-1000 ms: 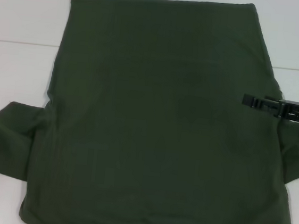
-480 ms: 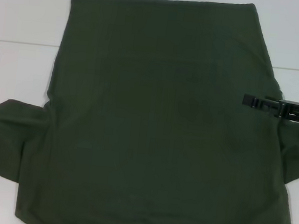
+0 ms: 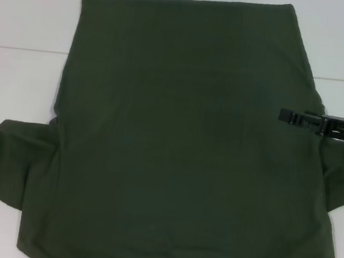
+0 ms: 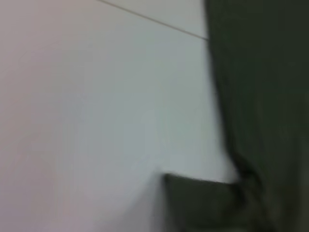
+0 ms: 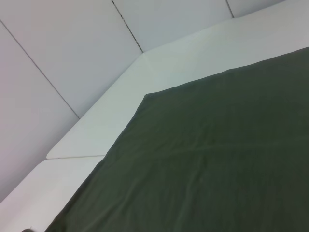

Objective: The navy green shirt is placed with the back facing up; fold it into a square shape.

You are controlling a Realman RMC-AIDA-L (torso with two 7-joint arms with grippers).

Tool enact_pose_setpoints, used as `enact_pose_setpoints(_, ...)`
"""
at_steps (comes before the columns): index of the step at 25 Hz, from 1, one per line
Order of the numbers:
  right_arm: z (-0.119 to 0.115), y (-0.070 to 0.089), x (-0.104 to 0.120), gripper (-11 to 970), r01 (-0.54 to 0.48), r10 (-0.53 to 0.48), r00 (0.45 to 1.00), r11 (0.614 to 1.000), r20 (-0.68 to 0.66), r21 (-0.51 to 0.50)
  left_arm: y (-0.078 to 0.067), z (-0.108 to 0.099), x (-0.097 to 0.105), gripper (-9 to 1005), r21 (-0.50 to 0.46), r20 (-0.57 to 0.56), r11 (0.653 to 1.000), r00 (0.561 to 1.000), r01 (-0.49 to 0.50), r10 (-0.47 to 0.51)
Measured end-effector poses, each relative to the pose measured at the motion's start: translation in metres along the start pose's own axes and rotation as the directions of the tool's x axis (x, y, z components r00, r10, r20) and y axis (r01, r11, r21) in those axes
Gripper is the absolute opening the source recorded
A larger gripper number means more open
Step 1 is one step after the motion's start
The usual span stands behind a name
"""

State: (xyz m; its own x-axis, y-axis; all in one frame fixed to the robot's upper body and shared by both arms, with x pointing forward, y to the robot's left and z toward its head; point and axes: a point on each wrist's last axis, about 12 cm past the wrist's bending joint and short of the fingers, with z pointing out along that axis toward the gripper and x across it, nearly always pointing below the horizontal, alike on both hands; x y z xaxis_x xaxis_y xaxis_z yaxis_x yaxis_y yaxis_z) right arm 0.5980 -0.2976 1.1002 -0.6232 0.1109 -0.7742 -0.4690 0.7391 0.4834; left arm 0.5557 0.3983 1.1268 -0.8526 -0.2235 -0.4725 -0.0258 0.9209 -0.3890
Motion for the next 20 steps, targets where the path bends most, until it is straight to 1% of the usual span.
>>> enact_pose_setpoints(4, 0.001, 0.001, 0.000, 915, 0.000, 0.000, 1.000, 1.000, -0.001, -0.003, -0.022, -0.008, -0.006, 0, 0.075, -0.023, 0.997, 1.000, -0.015, 0.016)
enact_pose_setpoints(5, 0.001, 0.001, 0.000, 915, 0.000, 0.000, 1.000, 1.000, -0.001, -0.003, -0.030, -0.010, -0.009, 0, 0.096, -0.034, 0.995, 0.999, -0.014, 0.018)
enact_pose_setpoints(11, 0.001, 0.001, 0.000, 915, 0.001, -0.001, 1.000, 1.000, -0.001, -0.003, -0.068, -0.010, -0.028, 0, 0.184, -0.081, 0.982, 0.995, -0.034, 0.049)
enact_pose_setpoints(14, 0.001, 0.001, 0.000, 915, 0.001, -0.001, 1.000, 1.000, -0.003, -0.003, -0.090, -0.003, -0.036, 0, 0.216, -0.100, 0.974, 0.991, -0.066, 0.089)
enact_pose_setpoints(17, 0.000, 0.000, 0.001, 915, -0.001, 0.001, 1.000, 1.000, -0.003, -0.002, -0.112, 0.011, -0.036, 12, 0.237, -0.135, 0.966, 0.981, -0.107, 0.142)
enact_pose_setpoints(20, 0.000, 0.000, 0.001, 915, -0.002, 0.002, 1.000, 1.000, -0.004, 0.000, -0.125, 0.027, -0.034, 43, 0.248, -0.157, 0.961, 0.974, -0.122, 0.164)
